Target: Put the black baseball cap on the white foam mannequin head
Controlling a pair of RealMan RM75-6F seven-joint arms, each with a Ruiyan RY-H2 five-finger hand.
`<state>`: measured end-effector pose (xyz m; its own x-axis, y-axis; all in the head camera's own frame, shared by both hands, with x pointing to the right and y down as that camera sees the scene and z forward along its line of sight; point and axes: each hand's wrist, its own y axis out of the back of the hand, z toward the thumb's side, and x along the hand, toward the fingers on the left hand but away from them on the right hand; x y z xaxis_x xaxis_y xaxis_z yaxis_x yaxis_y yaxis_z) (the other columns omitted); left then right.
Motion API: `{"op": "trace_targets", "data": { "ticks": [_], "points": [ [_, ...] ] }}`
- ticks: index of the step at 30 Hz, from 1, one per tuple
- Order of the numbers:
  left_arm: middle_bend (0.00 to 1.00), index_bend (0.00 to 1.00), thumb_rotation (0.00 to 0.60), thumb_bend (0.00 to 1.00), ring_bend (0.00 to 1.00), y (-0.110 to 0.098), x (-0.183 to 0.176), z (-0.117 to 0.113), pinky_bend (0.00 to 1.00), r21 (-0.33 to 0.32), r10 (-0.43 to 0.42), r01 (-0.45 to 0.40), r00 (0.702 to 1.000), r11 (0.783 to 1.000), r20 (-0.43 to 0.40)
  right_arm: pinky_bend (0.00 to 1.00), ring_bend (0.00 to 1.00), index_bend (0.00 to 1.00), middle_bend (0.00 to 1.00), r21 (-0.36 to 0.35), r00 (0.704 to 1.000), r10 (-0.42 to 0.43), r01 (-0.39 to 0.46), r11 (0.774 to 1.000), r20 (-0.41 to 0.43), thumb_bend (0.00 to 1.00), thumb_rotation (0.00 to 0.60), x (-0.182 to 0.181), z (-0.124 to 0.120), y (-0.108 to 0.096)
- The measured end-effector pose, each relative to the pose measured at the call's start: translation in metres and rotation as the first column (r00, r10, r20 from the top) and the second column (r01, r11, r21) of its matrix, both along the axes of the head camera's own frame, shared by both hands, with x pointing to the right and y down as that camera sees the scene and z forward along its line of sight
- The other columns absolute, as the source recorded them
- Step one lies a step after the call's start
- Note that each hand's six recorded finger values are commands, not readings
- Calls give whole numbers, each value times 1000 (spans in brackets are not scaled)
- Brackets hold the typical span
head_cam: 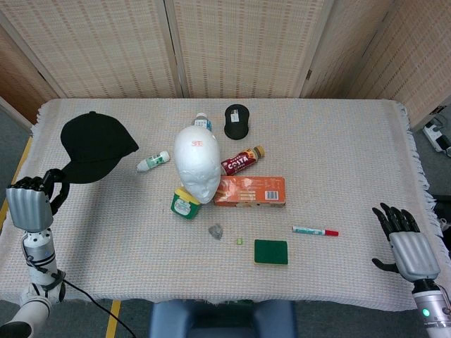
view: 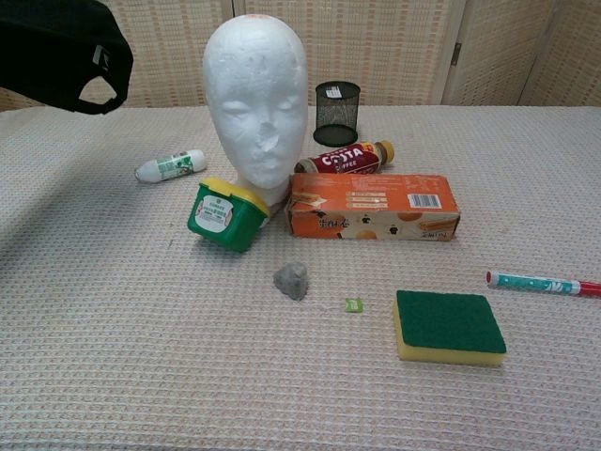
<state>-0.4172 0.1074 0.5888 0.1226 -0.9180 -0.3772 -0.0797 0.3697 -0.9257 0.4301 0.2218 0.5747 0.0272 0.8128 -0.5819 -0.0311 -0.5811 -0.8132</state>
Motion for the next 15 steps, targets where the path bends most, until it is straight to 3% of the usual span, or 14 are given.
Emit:
{"op": "trace_targets", "data": {
  "ticks": [6,15],
  "points": [
    [1000,742,600,564,1000,-30,24,-19,1000,89,32,-30,999,996,-24,0,0,0,0,-6,1000,11,-11,1000,9,19,600,2,-1,-2],
    [1000,743,600,563,1000,-59,103,-27,1000,132,131,-124,990,983,-44,0,0,0,0,-17,999,24,-24,1000,26,21,600,6,-3,-5]
  ]
}}
